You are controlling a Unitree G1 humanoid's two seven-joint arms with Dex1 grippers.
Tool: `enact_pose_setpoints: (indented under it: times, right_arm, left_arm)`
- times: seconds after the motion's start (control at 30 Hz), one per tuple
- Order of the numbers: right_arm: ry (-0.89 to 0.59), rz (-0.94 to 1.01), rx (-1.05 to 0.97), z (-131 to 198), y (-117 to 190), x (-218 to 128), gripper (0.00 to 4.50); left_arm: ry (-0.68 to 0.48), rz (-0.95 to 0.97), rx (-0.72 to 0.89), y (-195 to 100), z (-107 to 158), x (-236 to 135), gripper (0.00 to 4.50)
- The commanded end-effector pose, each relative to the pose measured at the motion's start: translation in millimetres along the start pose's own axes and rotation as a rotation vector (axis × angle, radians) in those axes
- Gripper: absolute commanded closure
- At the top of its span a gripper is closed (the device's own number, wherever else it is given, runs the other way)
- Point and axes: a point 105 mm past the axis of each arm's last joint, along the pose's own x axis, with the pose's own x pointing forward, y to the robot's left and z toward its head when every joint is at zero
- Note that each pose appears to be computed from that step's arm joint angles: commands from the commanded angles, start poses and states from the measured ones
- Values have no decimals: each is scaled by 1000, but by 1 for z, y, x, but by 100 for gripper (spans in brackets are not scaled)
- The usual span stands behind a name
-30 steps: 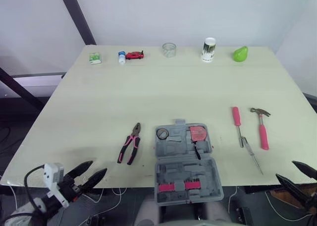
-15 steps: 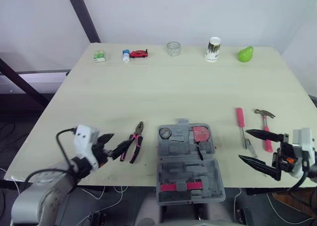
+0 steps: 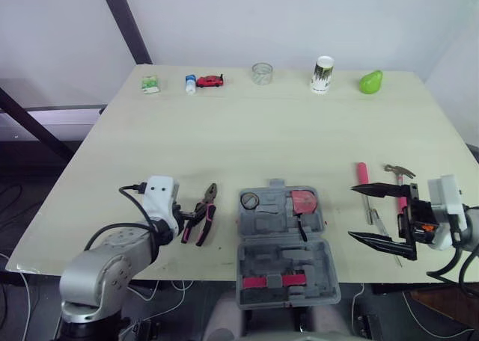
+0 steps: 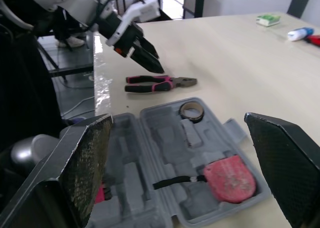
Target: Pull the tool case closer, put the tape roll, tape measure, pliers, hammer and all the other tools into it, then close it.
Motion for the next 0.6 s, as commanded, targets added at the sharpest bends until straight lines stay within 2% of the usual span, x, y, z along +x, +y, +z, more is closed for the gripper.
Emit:
enact_pose_setpoints:
  times: [0.03,0.23,0.47,0.5,0.6]
  right_arm:
    - [-11,14,-25,6,2,3,6]
    - [-7,29,-25,4,4,6,6]
    - [-15,20,-26,4,4,7,6]
    - [-14,20,-25,4,4,7,0]
    - [-11,18,-21,2,5,6,0]
  left_arm:
    - [11,45,10,-2,1,9,0]
    - [59,110,0,-2,-4,31,0]
    - [130,83,-6,-6,-10,38,0]
    - [139,75,-17,-8,-11,37,50]
    - [165,72,-27,-8,-16,35,160]
